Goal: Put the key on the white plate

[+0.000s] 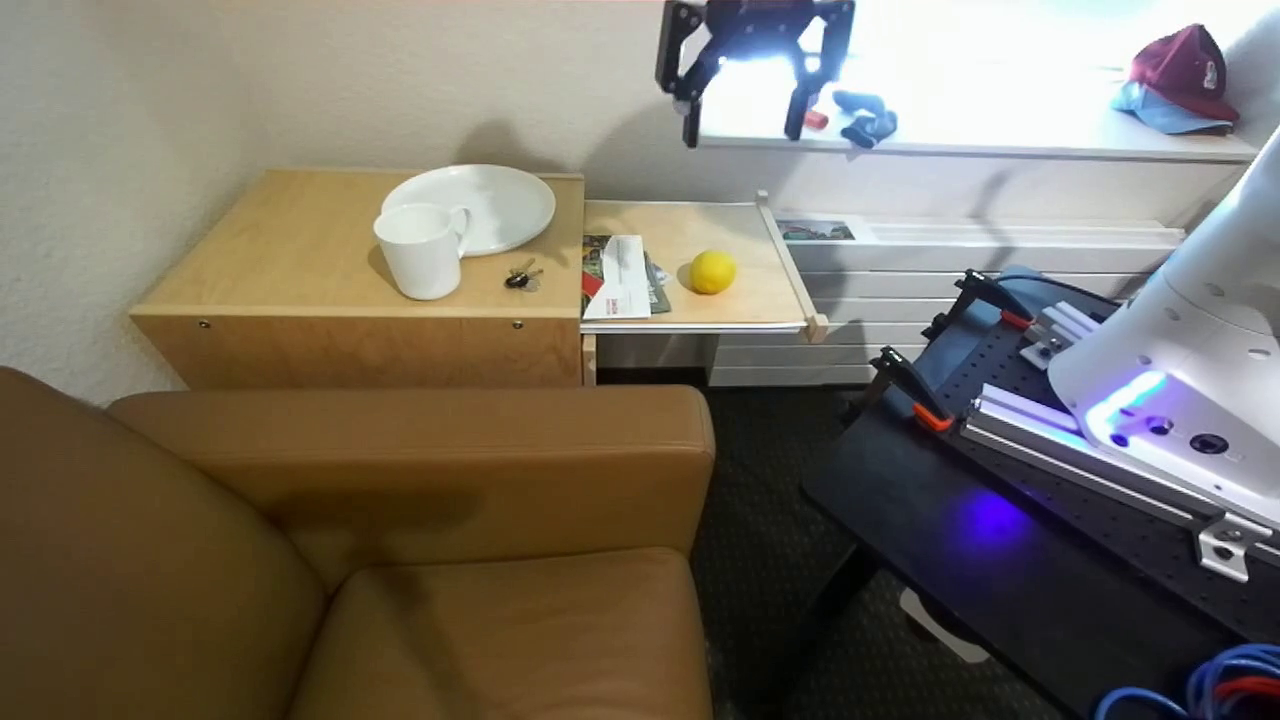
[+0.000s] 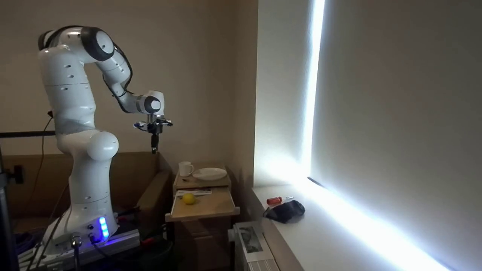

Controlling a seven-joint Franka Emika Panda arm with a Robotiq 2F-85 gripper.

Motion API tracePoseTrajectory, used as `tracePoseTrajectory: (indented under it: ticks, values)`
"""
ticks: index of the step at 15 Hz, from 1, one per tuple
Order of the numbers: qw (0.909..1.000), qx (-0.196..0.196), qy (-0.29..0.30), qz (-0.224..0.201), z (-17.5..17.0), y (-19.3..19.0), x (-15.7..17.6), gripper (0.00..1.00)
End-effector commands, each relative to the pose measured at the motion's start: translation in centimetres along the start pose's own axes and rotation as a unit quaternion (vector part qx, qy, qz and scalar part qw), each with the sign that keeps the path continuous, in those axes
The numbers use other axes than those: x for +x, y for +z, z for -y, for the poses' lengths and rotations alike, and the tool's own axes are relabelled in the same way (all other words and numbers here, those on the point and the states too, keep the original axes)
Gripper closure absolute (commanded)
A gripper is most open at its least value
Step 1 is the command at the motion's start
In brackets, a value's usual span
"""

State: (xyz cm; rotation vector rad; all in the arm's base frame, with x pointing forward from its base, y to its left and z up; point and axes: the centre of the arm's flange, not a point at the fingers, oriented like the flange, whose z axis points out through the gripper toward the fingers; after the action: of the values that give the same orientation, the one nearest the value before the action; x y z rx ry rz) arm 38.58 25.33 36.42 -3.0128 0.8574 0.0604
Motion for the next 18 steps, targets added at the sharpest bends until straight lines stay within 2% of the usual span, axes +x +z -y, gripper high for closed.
tracePoseTrajectory:
  ticks: [1,3,4,5,6,9,10,11,13,15,18]
  values:
    - [0.9948,0.075,0.067,0.015,4.4,3.5,1.7,0.0]
    - [0.9871,0.117,0.109,0.007,6.0,4.4,2.2,0.0]
    - [0.982,0.129,0.136,0.018,6.5,4.2,2.1,0.0]
    - [0.9798,0.126,0.15,0.042,6.5,3.6,1.6,0.0]
    - [0.986,0.111,0.122,0.02,5.1,4.0,1.7,0.0]
    - [0.9857,0.112,0.123,0.024,5.4,4.1,1.6,0.0]
    - [0.9893,0.08,0.121,0.011,5.6,5.5,2.3,0.0]
    - [0.9882,0.078,0.132,-0.009,6.1,6.9,3.1,0.0]
    - [0.9811,0.075,0.174,-0.038,7.3,9.6,5.0,0.0]
    - [0.9707,0.092,0.215,-0.056,8.6,11.7,6.7,0.0]
    - [0.9561,0.104,0.269,-0.052,10.6,14.3,9.2,0.0]
